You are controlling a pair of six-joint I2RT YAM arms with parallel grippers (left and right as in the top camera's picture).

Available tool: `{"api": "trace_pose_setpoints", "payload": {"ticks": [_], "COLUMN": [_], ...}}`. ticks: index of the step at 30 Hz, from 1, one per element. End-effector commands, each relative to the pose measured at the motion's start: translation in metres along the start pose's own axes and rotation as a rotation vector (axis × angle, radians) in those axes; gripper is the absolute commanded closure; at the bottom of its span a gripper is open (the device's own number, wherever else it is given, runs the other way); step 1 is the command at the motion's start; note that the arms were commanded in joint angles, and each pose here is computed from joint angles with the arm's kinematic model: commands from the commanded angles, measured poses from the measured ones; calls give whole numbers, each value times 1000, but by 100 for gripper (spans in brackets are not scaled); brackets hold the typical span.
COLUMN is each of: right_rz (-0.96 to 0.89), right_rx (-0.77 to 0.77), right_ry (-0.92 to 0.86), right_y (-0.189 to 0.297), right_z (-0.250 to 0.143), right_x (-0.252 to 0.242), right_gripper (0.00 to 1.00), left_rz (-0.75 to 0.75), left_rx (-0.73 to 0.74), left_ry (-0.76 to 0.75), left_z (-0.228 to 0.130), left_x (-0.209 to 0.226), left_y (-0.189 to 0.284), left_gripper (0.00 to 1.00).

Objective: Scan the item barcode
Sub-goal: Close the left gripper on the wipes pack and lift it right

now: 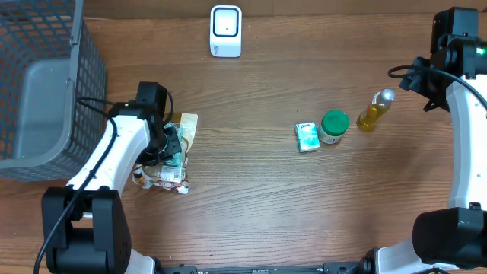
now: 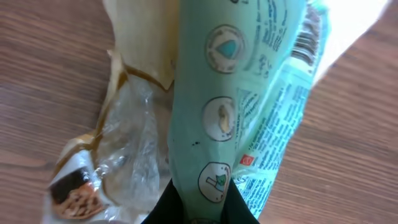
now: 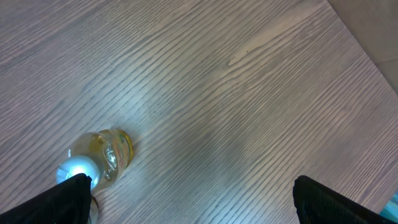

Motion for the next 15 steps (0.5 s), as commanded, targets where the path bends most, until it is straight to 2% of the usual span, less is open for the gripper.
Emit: {"api": "trace_pose_setpoints", "payload": {"ticks": [1,4,8,15], "right_rz": [2,2,2,2], "right_rx": [-11,-11,-11,-11], "right_ry": [-13,-13,-13,-13], "right_y": [2,2,2,2], "right_z": [2,2,2,2], "right_x": [0,0,0,0], "right_gripper": [0,0,0,0], "left_rz": [-54,-160,-314,-332], "left_rx": [-114,-125,-83,-20], "left_ry": [-36,-130,-248,-345], "left_z": [30,34,24,-2], "left_x": [-12,-29,-52,-76], "left_y": [41,66,75,58], "left_gripper": [96,96,95,96]}}
Point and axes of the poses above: each gripper's point midway between its finger pads, its own y axis back along the fingers, its own x axis along the line the jaws close on, z = x × y, the point moved 8 cm from there along y, back along the fingers, and after that the axes turned 4 degrees about y, right-handed, at the moved point
